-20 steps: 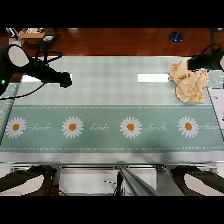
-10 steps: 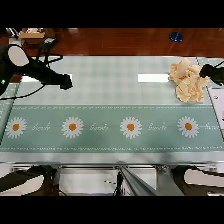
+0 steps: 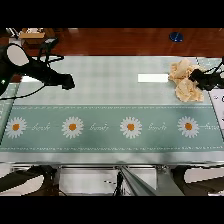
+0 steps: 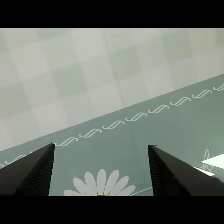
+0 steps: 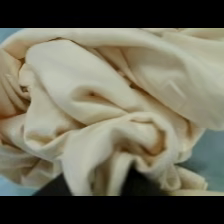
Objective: Fold the shirts.
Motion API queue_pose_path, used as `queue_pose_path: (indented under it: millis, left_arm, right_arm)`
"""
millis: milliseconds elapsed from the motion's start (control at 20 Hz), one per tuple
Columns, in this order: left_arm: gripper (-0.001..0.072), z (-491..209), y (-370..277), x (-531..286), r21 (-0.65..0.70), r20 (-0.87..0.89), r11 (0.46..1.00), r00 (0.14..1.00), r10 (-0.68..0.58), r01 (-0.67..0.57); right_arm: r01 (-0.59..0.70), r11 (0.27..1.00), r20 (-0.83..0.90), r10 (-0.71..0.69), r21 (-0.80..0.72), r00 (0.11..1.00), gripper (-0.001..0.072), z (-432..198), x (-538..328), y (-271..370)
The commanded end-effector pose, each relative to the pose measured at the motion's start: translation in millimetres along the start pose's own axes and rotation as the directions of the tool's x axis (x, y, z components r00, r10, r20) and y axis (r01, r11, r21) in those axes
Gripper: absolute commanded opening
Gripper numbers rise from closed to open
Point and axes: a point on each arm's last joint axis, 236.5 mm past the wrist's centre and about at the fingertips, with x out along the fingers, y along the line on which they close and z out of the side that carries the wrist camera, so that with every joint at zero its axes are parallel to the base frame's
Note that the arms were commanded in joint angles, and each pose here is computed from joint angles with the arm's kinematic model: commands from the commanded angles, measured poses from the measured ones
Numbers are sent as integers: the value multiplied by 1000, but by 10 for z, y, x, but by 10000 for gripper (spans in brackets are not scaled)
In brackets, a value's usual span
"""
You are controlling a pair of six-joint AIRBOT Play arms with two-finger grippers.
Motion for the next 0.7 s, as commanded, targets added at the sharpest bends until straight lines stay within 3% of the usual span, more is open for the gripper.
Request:
queue_pose_path:
  millis: [0,100,300,450,650]
  left_arm:
    - [720,15,-24,-29,0,9,1000,1000,-7,7]
    - [720,87,-54,-175,11,34,1000,999,-6,5]
    - [720,463,-234,-961,72,172,997,985,-6,-7]
    - [720,749,-515,-1953,107,373,994,927,-28,-13]
    - [720,776,-1028,-3428,211,664,977,739,-115,-38]
  right_arm:
    - [-90,994,45,87,63,995,31,101,8,225]
    - [-138,987,119,147,-82,982,31,359,-367,492]
    - [-183,905,300,310,-384,902,30,883,-1896,1262]
    - [-219,836,466,476,-504,746,30,1004,-3416,1837]
    - [-159,768,617,603,-620,505,30,736,-5136,2171]
